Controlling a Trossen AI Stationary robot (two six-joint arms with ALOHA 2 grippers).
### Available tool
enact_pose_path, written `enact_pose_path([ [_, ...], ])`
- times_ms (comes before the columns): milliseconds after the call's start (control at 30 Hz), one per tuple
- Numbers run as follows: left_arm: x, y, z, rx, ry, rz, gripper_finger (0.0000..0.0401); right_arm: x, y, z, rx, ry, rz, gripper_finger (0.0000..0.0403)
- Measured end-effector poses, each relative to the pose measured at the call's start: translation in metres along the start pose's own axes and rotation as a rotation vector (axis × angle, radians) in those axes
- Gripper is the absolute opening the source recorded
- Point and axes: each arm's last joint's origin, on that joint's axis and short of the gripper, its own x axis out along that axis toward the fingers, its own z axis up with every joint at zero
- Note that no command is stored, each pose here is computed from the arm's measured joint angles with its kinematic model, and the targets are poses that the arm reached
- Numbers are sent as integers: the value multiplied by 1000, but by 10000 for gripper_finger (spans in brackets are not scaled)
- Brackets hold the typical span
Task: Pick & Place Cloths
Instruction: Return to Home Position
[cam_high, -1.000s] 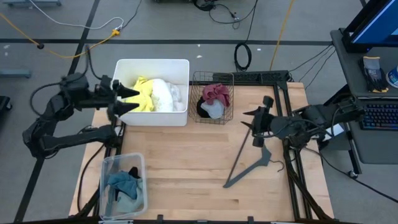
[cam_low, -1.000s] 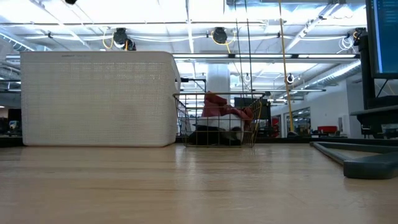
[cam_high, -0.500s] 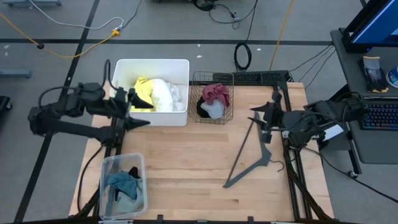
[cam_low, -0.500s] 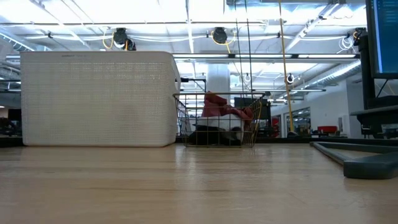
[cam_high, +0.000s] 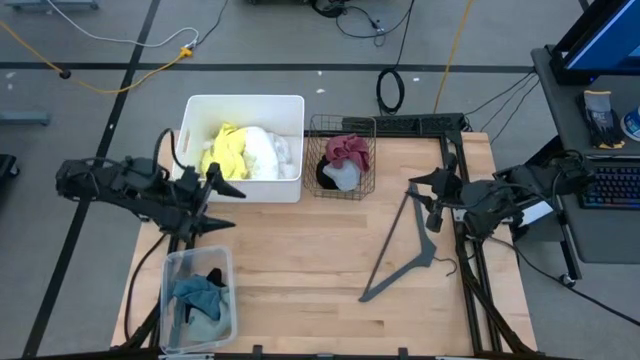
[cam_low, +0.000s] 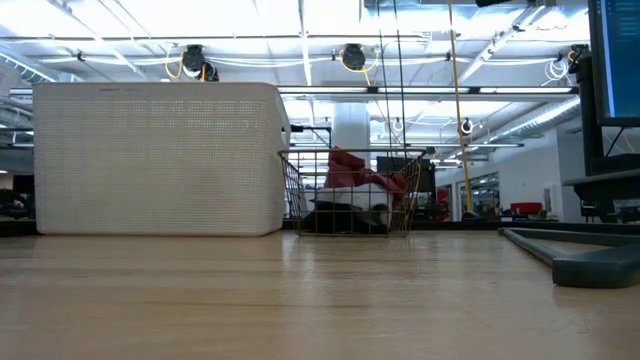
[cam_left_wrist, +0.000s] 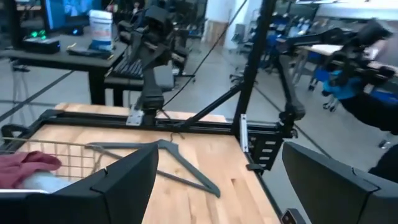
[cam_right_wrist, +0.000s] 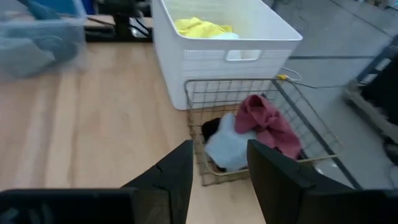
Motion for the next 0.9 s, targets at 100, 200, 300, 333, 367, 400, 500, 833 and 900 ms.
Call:
enact_pose_path([
  [100, -8, 0, -20, 4, -32, -34, 347, -1, -1, -8, 25, -39, 44, 141],
  [200, -23, 1, -35, 6, -50, -64, 347, -3, -5, -18, 39, -55, 64, 141],
  [300, -39, 2, -43, 22, -96, -91, 347, -7, -10, -29, 60, -68, 86, 141],
  [333, -43, 3, -46, 29, -111, -97, 347, -8, -11, -31, 70, -78, 90, 141],
  [367, -48, 4, -49, 31, -131, -102, 347, -10, -13, -34, 79, -90, 99, 141],
  [400, -51, 4, -53, 32, -140, -106, 347, -11, -15, -38, 85, -97, 110, 141],
  [500, -57, 8, -67, 30, -148, -90, 347, -15, -20, -49, 102, -121, 119, 141],
  [833, -40, 15, -112, -51, -142, -49, 347, -13, -25, -77, 131, -163, 126, 141],
  [900, -36, 16, -121, -63, -124, -46, 347, -12, -25, -81, 129, -159, 121, 141],
])
